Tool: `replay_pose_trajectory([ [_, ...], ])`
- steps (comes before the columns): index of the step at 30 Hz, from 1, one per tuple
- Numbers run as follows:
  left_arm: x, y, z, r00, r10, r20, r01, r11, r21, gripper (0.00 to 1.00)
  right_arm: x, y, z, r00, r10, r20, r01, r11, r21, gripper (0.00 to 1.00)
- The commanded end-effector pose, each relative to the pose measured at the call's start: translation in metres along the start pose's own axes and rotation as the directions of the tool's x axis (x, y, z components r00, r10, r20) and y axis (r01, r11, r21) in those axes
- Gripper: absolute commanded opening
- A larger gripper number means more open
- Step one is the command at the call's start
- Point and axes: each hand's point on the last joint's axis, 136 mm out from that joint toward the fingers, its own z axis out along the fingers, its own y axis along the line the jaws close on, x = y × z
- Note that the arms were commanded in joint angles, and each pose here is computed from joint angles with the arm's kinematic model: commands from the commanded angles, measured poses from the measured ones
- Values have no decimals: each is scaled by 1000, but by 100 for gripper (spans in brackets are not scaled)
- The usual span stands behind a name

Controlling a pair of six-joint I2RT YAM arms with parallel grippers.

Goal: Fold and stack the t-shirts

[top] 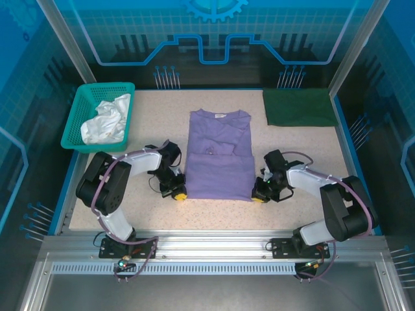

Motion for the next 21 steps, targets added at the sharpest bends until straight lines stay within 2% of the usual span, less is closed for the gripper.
replay_pose_trajectory([
  [1, -19, 11, 4, 996, 35, 80, -29, 996, -85, 0, 6, -25, 3, 1000, -10, -14, 12, 990, 141, 6],
  [8, -7, 15, 0, 997, 46, 61, -40, 995, -95, 0, 23, -26, 10, 996, -47, -76, 61, 979, 194, 1],
  [16, 44, 15, -19, 992, 118, 38, -112, 985, -128, 0, 79, -35, 10, 981, -107, -163, 146, 958, 249, 0],
  [21, 68, 35, -29, 995, 90, 45, -83, 986, -147, 0, 109, -46, -3, 981, -98, -166, 140, 955, 261, 0],
])
